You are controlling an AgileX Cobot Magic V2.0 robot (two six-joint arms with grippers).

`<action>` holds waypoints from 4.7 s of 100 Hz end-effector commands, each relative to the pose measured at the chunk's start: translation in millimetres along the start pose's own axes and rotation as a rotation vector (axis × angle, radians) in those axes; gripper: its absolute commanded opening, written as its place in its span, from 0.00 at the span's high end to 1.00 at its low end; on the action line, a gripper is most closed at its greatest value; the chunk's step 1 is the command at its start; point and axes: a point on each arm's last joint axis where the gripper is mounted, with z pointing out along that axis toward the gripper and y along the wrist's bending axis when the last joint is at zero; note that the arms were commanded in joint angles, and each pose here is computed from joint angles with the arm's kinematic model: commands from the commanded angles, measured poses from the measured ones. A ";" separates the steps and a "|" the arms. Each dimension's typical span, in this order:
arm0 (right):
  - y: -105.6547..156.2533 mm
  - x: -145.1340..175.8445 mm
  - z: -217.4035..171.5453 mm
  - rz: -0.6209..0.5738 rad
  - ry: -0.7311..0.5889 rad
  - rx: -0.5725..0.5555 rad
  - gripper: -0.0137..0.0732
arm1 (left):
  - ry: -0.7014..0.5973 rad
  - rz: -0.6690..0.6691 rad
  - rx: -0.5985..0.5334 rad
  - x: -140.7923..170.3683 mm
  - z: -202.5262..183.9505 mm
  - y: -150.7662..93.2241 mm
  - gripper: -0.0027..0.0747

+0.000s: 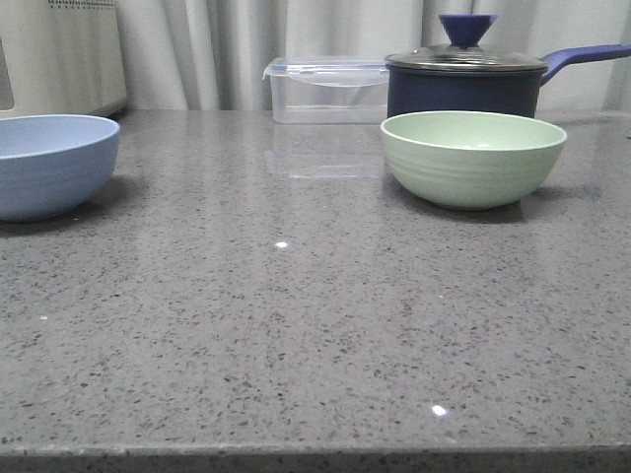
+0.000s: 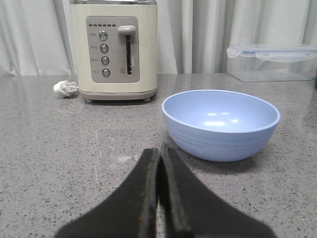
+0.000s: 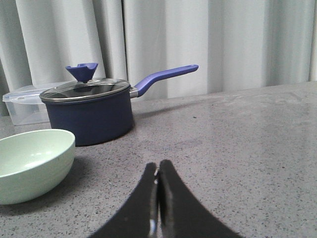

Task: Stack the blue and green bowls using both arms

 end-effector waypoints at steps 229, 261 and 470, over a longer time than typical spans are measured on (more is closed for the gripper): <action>18.9 -103.8 56.2 -0.011 0.360 0.035 0.38 | 0.076 -0.013 0.007 -137.4 62.7 -6.9 0.45; 29.5 -116.8 64.8 0.004 0.368 -0.042 0.38 | 0.062 -0.022 0.007 -138.6 62.8 -6.9 0.45; 112.7 -47.7 304.0 -0.062 1.190 -0.145 0.93 | 0.052 -0.022 0.006 -139.6 62.9 -6.8 0.47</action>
